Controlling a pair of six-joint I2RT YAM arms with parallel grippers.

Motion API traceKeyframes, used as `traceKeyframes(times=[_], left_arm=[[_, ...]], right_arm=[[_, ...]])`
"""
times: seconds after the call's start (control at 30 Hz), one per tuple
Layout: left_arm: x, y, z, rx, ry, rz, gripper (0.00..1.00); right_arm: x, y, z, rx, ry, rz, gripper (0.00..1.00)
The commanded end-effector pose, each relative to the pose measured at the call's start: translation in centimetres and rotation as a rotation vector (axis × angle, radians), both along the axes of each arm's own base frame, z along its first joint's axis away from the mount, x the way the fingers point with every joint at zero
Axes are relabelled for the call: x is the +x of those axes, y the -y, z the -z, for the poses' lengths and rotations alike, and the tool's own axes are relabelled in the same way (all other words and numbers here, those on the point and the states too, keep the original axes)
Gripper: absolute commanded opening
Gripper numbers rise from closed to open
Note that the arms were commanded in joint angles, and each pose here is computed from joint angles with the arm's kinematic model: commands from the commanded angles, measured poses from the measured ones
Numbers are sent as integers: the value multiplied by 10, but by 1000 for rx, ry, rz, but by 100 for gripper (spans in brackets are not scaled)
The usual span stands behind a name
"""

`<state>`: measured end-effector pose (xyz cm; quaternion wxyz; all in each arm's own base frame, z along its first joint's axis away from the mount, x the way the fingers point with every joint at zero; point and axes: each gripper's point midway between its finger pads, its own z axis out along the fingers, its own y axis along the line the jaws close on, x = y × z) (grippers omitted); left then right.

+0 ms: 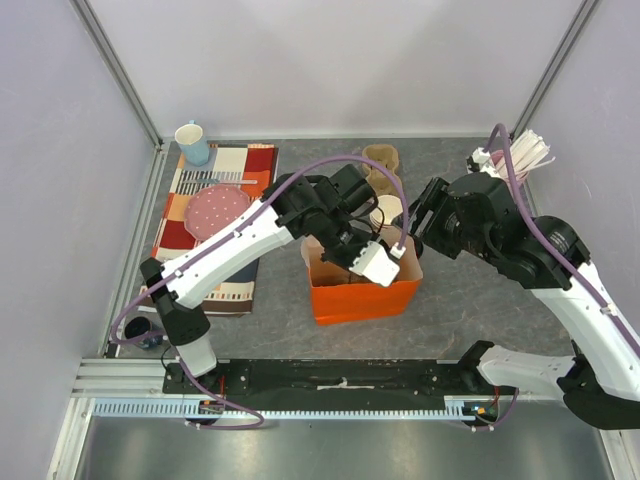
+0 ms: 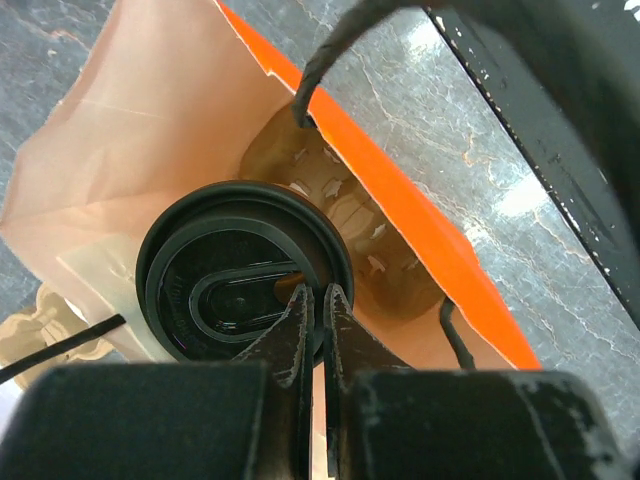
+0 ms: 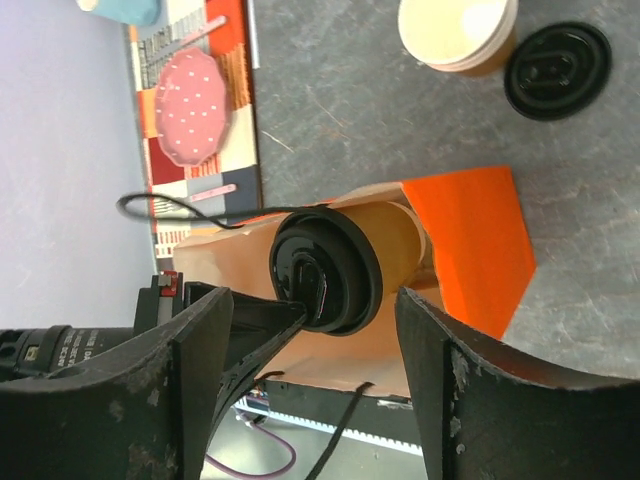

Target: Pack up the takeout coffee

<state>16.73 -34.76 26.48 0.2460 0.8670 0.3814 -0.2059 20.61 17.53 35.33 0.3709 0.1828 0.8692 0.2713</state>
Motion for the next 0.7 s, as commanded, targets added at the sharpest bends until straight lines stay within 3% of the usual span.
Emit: traceKeyframes(times=[0.0,0.27,0.47,0.67], left_arm=[[-20,-36,19,192,-84,-38,2],[-22,-21,-11,64,-105,-107,2],[-3,2,-44,-97,-181,-434,2],[14,-1,-58,-166,-311,-864,2]], right_arm=[[-3,9,18,-23,-76,69,73],[-12,1,5,4,-38,-30,66],[-12,-3,-15,88,7,-26,65],[-4,-17,-7,92,-54,-23,64]])
